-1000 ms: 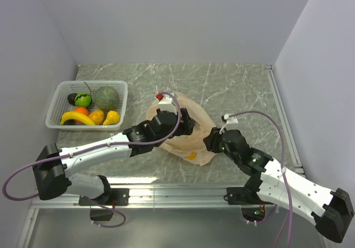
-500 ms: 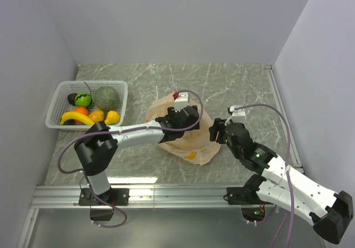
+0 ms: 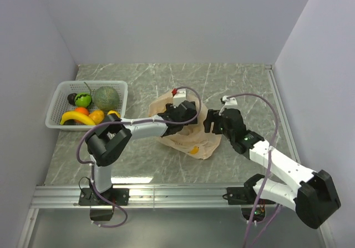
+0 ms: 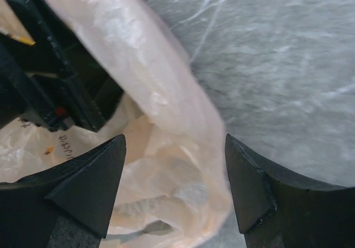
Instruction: Untie the knot of the plastic bag and take out the fruit
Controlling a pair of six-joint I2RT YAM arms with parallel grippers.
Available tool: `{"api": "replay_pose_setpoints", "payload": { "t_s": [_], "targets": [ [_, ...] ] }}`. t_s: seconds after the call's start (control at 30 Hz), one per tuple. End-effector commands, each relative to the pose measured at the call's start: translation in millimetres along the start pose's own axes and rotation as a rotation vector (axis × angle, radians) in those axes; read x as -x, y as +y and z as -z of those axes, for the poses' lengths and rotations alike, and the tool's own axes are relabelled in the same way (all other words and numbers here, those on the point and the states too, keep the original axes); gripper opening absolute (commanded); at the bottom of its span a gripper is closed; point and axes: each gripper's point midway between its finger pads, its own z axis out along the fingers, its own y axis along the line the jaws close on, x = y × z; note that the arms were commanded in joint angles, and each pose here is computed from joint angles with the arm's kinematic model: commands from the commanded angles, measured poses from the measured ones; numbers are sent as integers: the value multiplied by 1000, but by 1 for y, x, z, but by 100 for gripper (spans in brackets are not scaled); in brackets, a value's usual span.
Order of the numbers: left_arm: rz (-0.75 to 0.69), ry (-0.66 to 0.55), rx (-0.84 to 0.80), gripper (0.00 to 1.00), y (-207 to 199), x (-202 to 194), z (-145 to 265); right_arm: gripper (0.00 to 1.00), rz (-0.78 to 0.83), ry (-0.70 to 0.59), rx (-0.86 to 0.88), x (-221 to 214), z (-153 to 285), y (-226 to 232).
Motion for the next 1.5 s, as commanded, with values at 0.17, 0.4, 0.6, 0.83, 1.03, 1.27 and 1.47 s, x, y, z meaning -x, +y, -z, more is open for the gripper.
{"api": "replay_pose_setpoints", "payload": {
  "t_s": [0.17, 0.4, 0.6, 0.83, 1.03, 1.27, 1.47],
  "targets": [
    [19, -84, -90, 86, -23, 31, -13, 70, -92, -80, -7, 23, -45, -3],
    [8, -89, -116, 86, -21, 29, -10, 15, -95, -50, -2, 19, -61, -10],
    [0, -116, -147, 87, -22, 31, -8, 0, -183, -31, 166, 9, -21, 20],
    [-23, -135, -165, 87, -23, 32, -9, 0, -257, -32, 219, -3, 21, 41],
    [-43, -113, -176, 86, -30, 24, -19, 0, -271, 4, 205, -21, 14, 39],
    [-72, -37, -156, 83, -34, -3, -39, 0, -302, 6, 162, -36, 6, 28],
    [-38, -72, -125, 73, -28, -1, -45, 0, -308, 11, 143, -44, 4, 23]
  ]
}}
